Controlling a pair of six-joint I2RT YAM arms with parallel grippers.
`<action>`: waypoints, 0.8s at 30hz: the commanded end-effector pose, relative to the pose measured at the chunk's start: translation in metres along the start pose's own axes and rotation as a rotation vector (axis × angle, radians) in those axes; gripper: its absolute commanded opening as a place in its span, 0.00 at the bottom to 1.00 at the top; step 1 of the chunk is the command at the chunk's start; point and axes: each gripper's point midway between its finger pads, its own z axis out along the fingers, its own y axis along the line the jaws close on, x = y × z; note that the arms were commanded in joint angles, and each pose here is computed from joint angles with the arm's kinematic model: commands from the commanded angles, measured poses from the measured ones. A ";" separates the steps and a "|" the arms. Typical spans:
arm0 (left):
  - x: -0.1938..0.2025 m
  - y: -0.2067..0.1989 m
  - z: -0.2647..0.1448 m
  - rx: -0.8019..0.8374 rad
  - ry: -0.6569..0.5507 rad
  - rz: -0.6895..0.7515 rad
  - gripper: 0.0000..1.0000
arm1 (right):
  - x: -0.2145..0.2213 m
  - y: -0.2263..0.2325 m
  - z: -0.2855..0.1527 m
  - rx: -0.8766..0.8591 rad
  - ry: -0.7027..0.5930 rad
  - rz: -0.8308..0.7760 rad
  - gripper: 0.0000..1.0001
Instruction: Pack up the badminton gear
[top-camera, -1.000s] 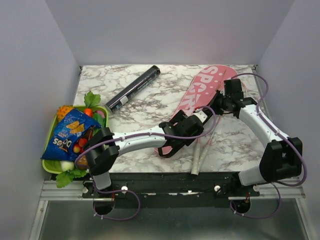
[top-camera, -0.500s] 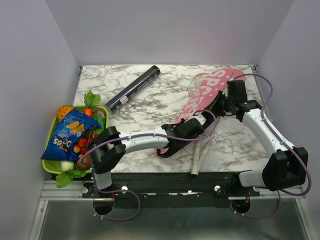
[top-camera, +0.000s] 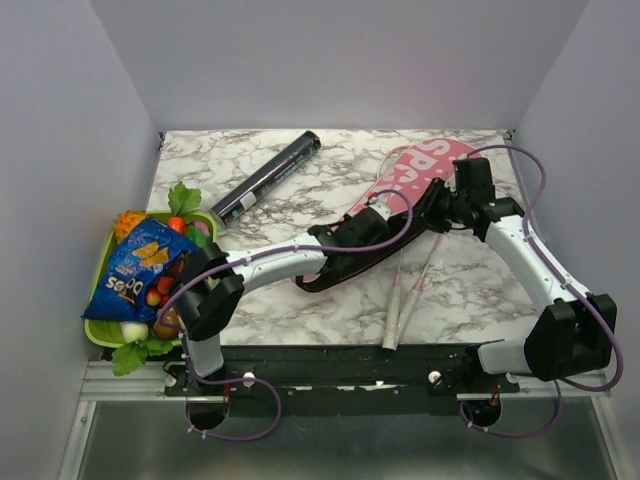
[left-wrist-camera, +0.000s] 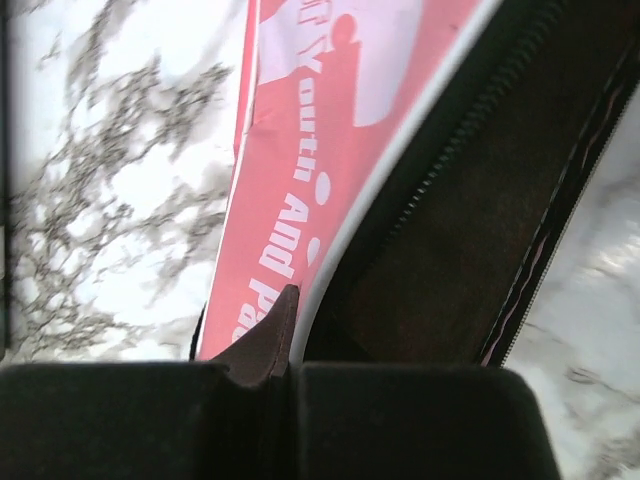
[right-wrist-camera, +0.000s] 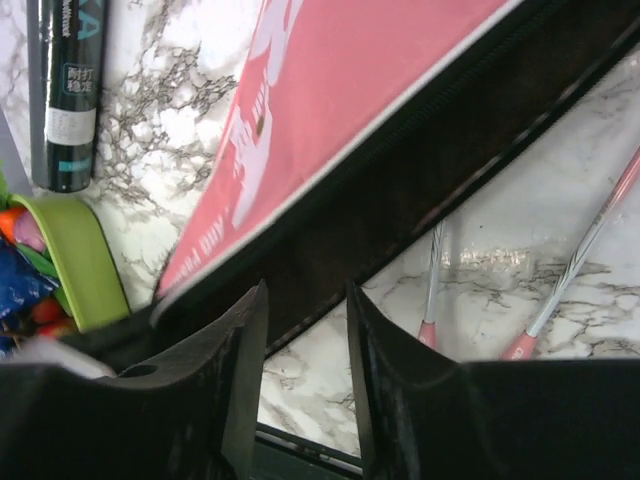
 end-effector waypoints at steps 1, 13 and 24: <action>-0.013 0.052 -0.009 -0.031 -0.006 -0.160 0.00 | -0.017 0.021 -0.021 -0.040 -0.043 -0.042 0.49; 0.009 0.124 -0.017 -0.155 0.082 -0.455 0.00 | -0.012 -0.018 -0.032 0.143 -0.082 -0.055 0.53; 0.048 0.071 -0.021 -0.036 0.200 -0.619 0.00 | 0.002 -0.093 0.010 0.447 -0.033 0.015 0.64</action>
